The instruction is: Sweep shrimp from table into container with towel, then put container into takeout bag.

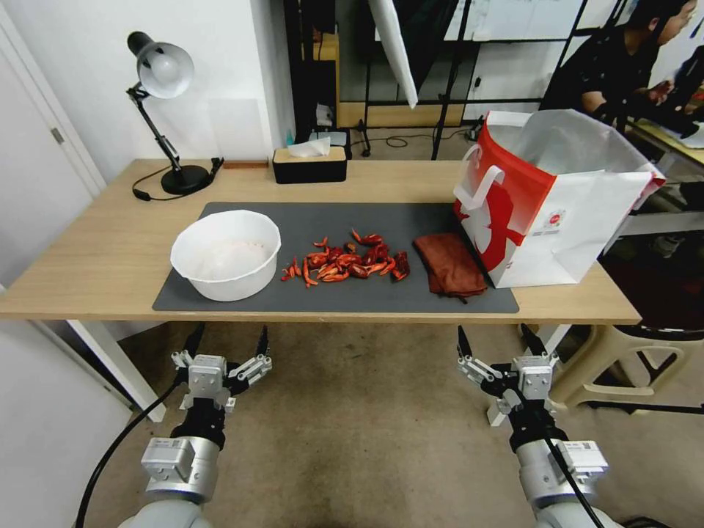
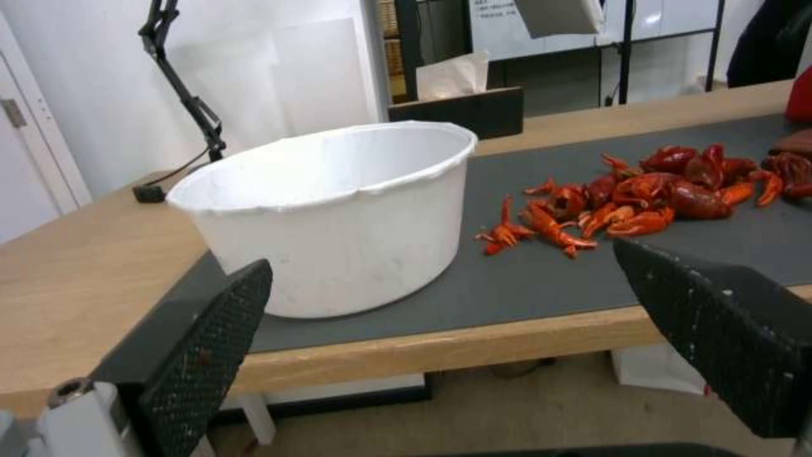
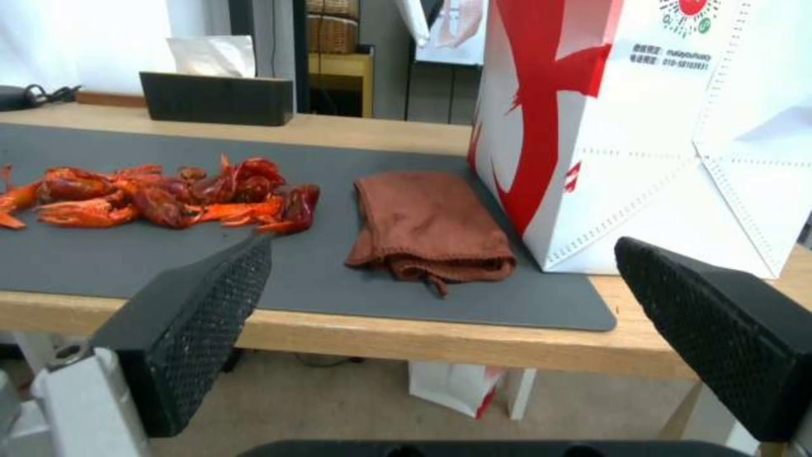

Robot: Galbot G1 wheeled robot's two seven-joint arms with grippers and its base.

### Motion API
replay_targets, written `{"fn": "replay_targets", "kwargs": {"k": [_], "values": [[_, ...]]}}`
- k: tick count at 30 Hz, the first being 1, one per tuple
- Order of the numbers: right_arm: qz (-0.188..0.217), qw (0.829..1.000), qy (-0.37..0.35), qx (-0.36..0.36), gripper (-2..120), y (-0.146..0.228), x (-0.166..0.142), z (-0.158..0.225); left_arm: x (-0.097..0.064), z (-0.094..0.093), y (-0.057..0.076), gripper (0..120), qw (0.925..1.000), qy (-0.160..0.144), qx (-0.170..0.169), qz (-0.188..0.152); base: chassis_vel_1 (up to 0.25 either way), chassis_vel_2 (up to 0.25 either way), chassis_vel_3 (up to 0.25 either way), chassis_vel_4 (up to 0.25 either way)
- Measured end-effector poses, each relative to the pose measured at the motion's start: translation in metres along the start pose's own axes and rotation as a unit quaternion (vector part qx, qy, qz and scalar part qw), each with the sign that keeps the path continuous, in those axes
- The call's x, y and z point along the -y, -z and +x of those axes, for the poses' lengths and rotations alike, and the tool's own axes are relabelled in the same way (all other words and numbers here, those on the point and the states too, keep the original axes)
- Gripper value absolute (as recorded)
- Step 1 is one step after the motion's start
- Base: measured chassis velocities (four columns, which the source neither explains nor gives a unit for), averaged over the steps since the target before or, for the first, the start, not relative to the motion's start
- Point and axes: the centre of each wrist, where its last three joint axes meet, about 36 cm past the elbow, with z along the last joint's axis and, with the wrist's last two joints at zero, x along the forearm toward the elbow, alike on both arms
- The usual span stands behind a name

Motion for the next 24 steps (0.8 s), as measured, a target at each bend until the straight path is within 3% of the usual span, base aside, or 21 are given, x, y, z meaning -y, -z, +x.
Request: {"fn": "replay_targets", "kwargs": {"k": [20,22,24], "values": [[0.000,1.000,0.002,-0.009,100,0.000,0.000,0.001,0.000,-0.001,0.003,100,1.0000,0.001,-0.004,0.008,0.000,0.000,0.000,0.000],[0.001,0.999,0.010,-0.045,100,-0.001,-0.003,0.004,0.000,-0.002,0.006,100,0.9996,0.004,-0.013,0.023,0.000,0.000,0.000,0.000],[0.000,0.996,0.021,-0.092,100,-0.002,-0.006,0.008,0.001,-0.007,0.019,100,0.9978,0.006,-0.032,0.057,0.000,0.000,0.000,0.000]]}}
